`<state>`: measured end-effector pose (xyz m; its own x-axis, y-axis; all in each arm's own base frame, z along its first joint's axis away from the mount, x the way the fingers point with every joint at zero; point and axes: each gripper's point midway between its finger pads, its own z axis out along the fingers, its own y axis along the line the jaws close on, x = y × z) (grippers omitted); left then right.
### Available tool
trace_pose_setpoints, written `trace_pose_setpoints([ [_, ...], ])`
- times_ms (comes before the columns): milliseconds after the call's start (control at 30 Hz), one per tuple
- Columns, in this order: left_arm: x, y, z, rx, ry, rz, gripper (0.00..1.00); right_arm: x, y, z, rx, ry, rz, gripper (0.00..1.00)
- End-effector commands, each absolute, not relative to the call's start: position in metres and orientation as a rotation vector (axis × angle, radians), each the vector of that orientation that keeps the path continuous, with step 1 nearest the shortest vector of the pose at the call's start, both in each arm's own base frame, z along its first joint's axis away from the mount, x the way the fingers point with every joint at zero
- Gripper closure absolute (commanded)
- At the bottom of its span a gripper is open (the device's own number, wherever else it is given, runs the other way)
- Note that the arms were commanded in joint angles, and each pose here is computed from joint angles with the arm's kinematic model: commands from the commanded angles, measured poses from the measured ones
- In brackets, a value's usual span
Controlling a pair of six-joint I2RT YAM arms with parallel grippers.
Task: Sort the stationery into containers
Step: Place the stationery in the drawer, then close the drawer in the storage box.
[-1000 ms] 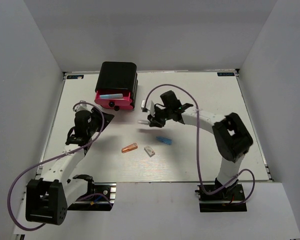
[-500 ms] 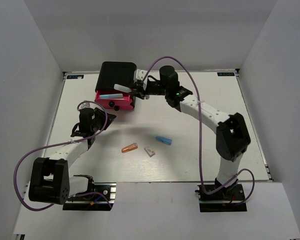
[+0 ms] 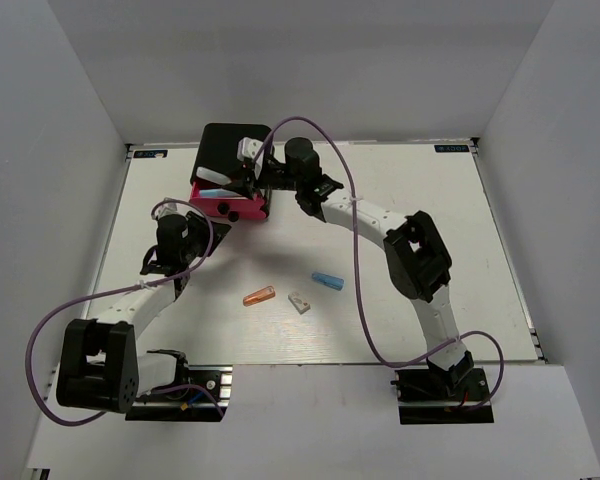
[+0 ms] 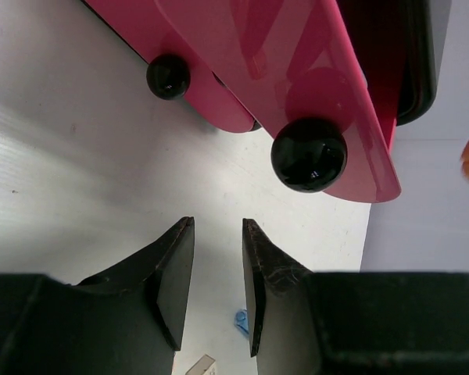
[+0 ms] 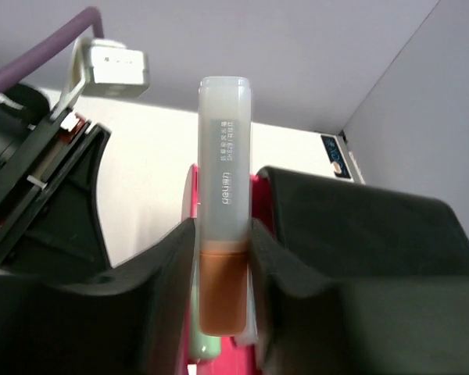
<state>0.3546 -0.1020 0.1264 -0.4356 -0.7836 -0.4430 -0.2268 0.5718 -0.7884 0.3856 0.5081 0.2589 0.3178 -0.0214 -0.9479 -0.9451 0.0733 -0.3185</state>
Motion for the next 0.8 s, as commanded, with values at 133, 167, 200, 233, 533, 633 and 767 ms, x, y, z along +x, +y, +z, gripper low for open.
trace_pose_setpoints([
  [133, 0.38, -0.101, 0.151, -0.812, 1.863, -0.857, 0.59, 0.398, 0.512, 0.3, -1.229, 0.925, 0.871, 0.44],
  [167, 0.381, -0.101, 0.149, -0.813, 1.864, -0.857, 0.59, 0.395, 0.511, 0.308, -1.227, 0.909, 0.87, 0.44],
  [200, 0.383, -0.102, 0.147, -0.823, 1.863, -0.862, 0.6, 0.396, 0.51, 0.307, -1.229, 0.911, 0.864, 0.44],
  [233, 0.388, -0.102, 0.149, -0.83, 1.854, -0.871, 0.6, 0.397, 0.506, 0.308, -1.226, 0.919, 0.863, 0.43],
  [533, 0.41, -0.109, 0.149, -0.831, 1.834, -0.898, 0.75, 0.391, 0.463, 0.35, -1.126, 0.958, 0.815, 0.89],
  [633, 0.424, -0.111, 0.151, -0.826, 1.826, -0.902, 0.75, 0.391, 0.431, 0.341, -1.109, 1.015, 0.776, 0.96],
  [767, 0.447, -0.113, 0.165, -0.821, 1.785, -0.914, 0.75, 0.391, 0.378, 0.303, -1.097, 1.133, 0.695, 0.98],
])
